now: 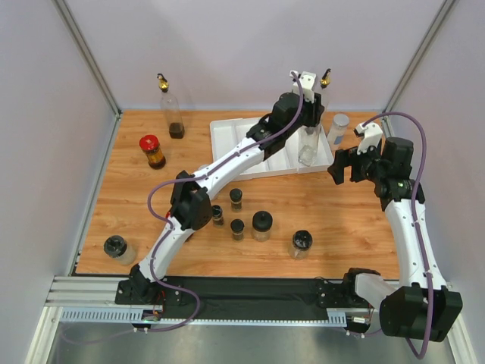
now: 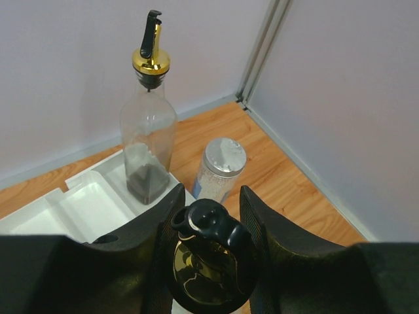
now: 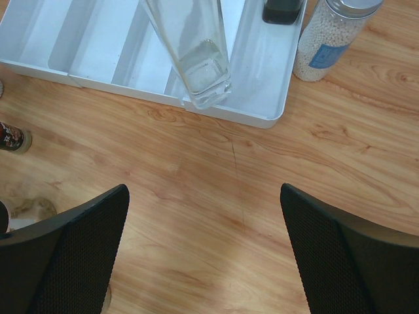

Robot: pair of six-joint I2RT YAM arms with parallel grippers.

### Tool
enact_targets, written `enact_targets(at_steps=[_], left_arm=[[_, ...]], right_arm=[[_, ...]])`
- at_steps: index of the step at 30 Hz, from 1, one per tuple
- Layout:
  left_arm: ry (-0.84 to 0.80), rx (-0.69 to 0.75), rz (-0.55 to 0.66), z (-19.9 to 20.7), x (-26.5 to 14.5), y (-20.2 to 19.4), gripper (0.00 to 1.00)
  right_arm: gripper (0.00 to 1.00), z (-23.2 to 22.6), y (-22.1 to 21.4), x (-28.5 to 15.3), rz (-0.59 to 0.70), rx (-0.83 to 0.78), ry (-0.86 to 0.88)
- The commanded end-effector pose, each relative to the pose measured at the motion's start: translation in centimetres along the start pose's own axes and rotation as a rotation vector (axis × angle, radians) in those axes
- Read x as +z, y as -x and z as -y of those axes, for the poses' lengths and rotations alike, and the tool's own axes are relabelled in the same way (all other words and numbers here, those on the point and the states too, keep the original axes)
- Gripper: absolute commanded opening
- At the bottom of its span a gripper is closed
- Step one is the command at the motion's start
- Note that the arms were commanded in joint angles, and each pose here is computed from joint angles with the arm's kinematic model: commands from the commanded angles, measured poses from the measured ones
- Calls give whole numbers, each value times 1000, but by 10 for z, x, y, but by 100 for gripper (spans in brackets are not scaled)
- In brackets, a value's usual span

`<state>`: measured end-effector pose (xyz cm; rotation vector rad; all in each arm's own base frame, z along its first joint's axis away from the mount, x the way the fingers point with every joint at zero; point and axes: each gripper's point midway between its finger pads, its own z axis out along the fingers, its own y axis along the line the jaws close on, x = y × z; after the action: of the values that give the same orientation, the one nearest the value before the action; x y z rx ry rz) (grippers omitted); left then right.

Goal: Organize the condiment bottles
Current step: Place the bottle in the storage box.

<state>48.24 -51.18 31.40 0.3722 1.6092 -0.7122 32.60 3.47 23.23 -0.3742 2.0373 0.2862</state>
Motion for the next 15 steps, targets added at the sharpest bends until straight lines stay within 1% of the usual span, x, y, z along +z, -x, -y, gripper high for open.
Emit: enact_targets(at_steps=[1,8,15], left_arm=[[-41,-96,293,25,-15,102,0],[-36,-146,361,28,-6,106,0],[-33,-193,379,27,0,102,0]], right_arm=[[100,1,28,-10,78,-19,-15],[100,1,28,-10,78,-14,-17],[100,2,28,-9,75,-14,-19]])
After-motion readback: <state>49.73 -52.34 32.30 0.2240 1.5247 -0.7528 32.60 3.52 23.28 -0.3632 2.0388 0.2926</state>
